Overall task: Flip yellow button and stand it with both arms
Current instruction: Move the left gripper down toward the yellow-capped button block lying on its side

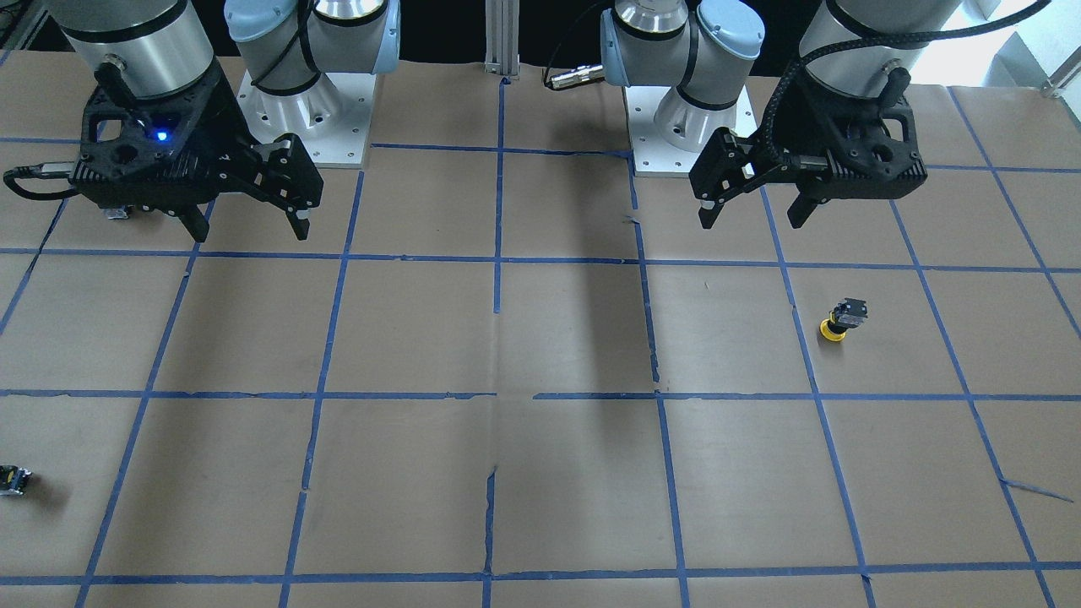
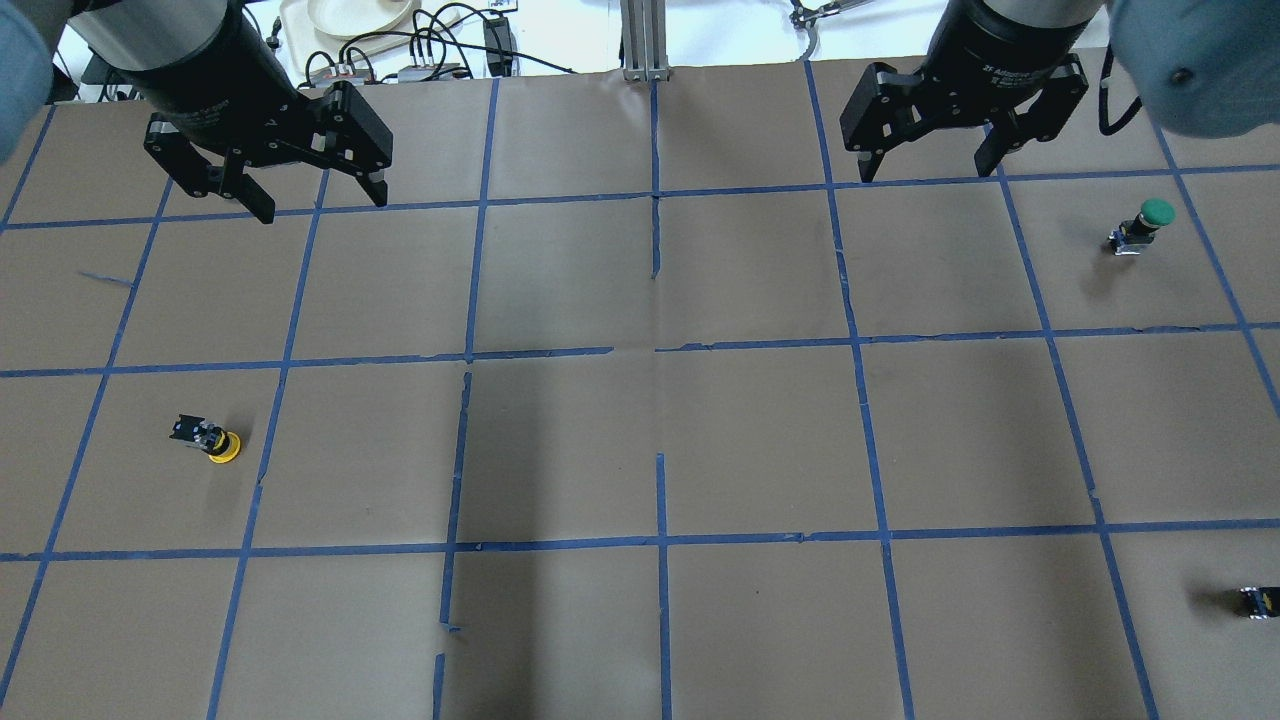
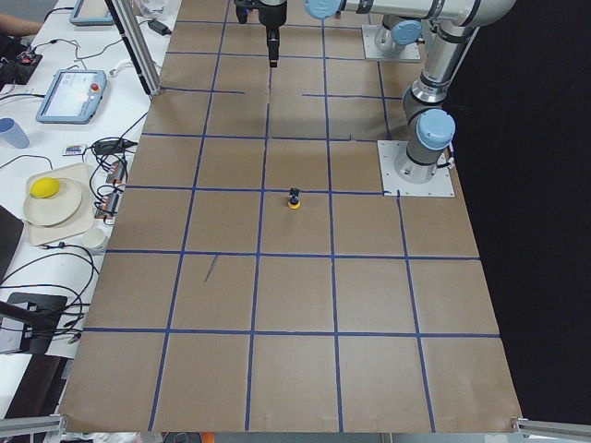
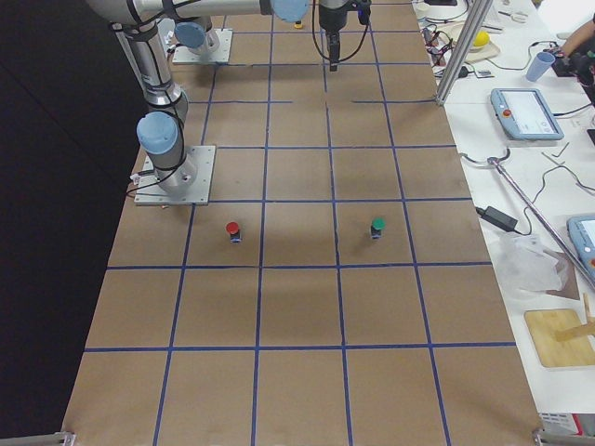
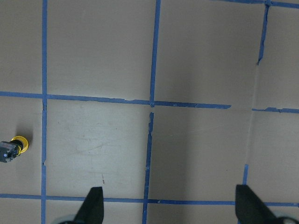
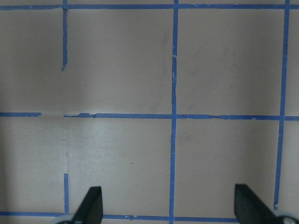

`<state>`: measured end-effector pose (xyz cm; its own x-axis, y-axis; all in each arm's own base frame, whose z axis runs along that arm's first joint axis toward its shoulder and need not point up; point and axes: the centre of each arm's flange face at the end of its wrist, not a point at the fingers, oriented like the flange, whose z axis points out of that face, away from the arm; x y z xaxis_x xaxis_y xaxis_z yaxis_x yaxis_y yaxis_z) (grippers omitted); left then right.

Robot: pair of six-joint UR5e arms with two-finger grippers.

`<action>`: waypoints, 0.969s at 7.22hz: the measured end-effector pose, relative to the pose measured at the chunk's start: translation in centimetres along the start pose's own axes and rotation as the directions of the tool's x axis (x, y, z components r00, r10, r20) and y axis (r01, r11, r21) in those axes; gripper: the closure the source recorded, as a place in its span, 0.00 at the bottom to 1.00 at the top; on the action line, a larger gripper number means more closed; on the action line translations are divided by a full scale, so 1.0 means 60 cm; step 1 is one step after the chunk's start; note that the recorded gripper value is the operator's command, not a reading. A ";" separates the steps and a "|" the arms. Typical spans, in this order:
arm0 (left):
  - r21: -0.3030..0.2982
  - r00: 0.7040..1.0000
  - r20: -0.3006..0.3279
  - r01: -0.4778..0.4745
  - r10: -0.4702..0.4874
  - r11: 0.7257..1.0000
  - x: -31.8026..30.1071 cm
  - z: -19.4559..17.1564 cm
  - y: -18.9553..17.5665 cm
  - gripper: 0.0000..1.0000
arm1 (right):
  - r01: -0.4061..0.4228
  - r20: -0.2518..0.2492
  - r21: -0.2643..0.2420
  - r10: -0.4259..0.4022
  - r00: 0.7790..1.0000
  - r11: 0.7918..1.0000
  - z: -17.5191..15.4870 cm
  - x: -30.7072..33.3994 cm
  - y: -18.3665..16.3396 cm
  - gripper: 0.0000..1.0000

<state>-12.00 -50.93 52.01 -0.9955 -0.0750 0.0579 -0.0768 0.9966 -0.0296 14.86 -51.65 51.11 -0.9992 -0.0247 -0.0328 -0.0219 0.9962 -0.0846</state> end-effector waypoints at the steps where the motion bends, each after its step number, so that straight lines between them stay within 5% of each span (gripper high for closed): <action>1: 0.000 1.000 0.000 -0.001 0.001 1.000 0.000 0.000 0.000 0.00 | -0.001 0.000 -0.001 0.001 1.000 1.000 0.001 -0.001 0.001 0.00; 7: -0.027 0.996 0.004 -0.086 0.087 0.996 -0.069 0.008 -0.001 0.01 | -0.012 0.000 0.000 0.012 1.000 1.000 0.002 -0.002 0.001 0.00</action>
<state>-7.90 -50.73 51.30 -0.9986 0.0114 0.0513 0.0110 0.9999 -0.0077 14.96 -51.59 51.00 -0.9993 -0.0132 -0.0341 -0.0103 0.9964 -0.0842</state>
